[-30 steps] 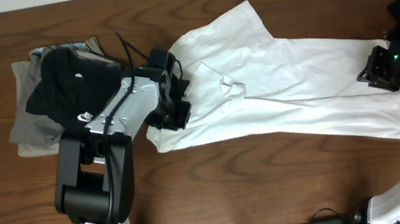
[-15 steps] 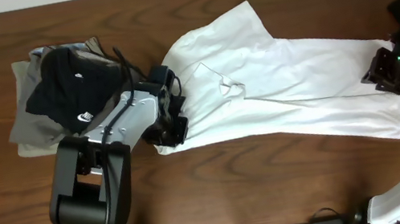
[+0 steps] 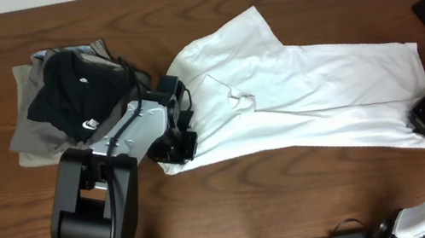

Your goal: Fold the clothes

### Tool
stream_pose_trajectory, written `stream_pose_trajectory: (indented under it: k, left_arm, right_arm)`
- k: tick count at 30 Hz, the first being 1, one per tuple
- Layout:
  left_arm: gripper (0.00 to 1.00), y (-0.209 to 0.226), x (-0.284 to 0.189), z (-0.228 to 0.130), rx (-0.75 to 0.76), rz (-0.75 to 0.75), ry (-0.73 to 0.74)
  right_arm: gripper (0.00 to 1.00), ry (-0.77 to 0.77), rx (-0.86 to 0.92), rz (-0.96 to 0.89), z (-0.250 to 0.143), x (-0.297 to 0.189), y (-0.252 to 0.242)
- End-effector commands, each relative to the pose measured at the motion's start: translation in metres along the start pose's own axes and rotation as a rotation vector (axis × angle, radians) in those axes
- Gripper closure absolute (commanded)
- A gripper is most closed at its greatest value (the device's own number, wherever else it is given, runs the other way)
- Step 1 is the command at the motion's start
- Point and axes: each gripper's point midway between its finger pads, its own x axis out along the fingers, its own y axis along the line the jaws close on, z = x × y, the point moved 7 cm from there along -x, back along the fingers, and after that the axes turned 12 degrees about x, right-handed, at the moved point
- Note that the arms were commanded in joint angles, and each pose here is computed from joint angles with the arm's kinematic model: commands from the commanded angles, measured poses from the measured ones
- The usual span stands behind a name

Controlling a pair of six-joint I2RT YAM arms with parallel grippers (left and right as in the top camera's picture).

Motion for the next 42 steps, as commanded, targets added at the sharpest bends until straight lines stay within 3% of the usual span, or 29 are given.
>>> stream_pose_trajectory:
  k: [1,6,10,12,16,18,20,21,27,30,36,42]
  left_arm:
    - [0.94,0.006,0.012,-0.018,-0.034,0.047,0.082]
    - [0.94,0.004,-0.002,-0.019,-0.044,0.054,0.040]
    - [0.94,0.001,-0.016,-0.027,-0.048,0.055,0.030]
    - [0.94,-0.001,-0.024,-0.031,-0.052,0.057,0.020]
    - [0.94,-0.005,-0.048,-0.031,-0.042,0.070,-0.071]
    - [0.88,-0.008,-0.073,-0.024,-0.032,0.075,-0.162]
    - [0.70,-0.013,-0.101,-0.014,-0.017,0.070,-0.263]
    - [0.66,-0.015,-0.115,-0.009,-0.008,0.068,-0.312]
    - [0.49,-0.025,-0.195,0.049,0.131,0.059,-0.598]
    - [0.47,-0.024,-0.210,0.084,0.182,0.050,-0.651]
    - [0.44,-0.023,-0.192,0.170,0.268,-0.037,-0.698]
    - [0.43,-0.034,-0.141,0.239,0.365,-0.033,-0.782]
  right_arm:
    - [0.91,-0.010,0.063,-0.073,-0.003,0.009,-0.018]
    - [0.97,-0.097,0.133,-0.307,0.008,-0.009,-0.053]
    - [0.95,-0.137,0.168,-0.293,0.017,-0.034,-0.056]
    - [0.91,-0.162,0.141,-0.241,0.021,-0.046,-0.048]
    - [0.72,-0.188,0.017,-0.062,0.025,-0.073,-0.020]
    - [0.69,-0.198,-0.048,0.040,0.025,-0.092,-0.004]
    - [0.66,-0.207,-0.079,0.096,0.024,-0.111,0.006]
    - [0.66,-0.204,-0.095,0.125,0.022,-0.120,0.011]
    - [0.61,-0.134,-0.219,0.288,0.006,-0.148,0.040]
    - [0.61,-0.118,-0.247,0.304,0.001,-0.148,0.046]
    - [0.60,-0.111,-0.259,0.304,-0.002,-0.147,0.049]
    - [0.60,-0.097,-0.255,0.296,-0.004,-0.146,0.047]
